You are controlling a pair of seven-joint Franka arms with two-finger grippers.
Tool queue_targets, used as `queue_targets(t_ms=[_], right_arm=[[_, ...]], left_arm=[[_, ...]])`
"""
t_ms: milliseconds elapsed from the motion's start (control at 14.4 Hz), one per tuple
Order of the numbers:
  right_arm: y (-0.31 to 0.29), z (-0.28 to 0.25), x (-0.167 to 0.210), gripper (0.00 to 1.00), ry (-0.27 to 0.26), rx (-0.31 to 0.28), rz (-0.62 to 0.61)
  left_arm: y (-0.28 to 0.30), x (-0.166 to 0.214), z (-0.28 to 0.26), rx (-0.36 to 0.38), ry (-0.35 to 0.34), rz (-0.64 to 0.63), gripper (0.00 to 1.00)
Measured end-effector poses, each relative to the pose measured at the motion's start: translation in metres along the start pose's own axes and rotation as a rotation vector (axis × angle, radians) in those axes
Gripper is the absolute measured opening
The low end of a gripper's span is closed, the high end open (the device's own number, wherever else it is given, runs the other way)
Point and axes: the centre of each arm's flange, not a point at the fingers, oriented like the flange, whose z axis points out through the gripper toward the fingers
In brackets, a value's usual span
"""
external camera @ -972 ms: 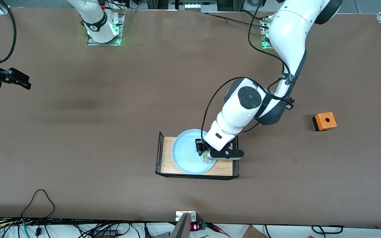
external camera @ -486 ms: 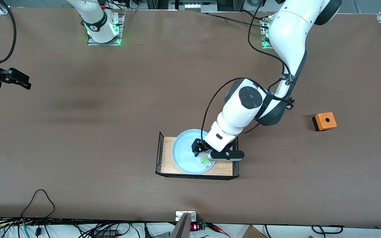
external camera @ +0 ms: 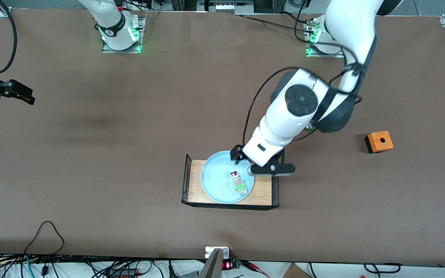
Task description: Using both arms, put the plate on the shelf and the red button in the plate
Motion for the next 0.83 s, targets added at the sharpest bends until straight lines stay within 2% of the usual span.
queue_targets(t_ms=[208,417,556,833], right_arm=[[0.0,0.0,0.0,1.0,0.0,0.001,0.0],[0.0,0.001,0.0,1.0,-0.001,0.001,0.0],[-0.001,0.001,0.0,1.0,-0.001,0.001,-0.001],[-0.001,0.001,0.0,1.0,-0.002,0.001,-0.003]], left_arm=[[-0.016,-0.022,-0.043,0.136,-0.079,0.016,1.0],[-0.035,-0.04,-0.071,0.221,-0.178,0.056,1.0],[-0.062,-0.035,-0.09,0.235,-0.216,0.127,1.0],[-0.164,-0.011,-0.115,0.218,-0.268,0.262,1.0]])
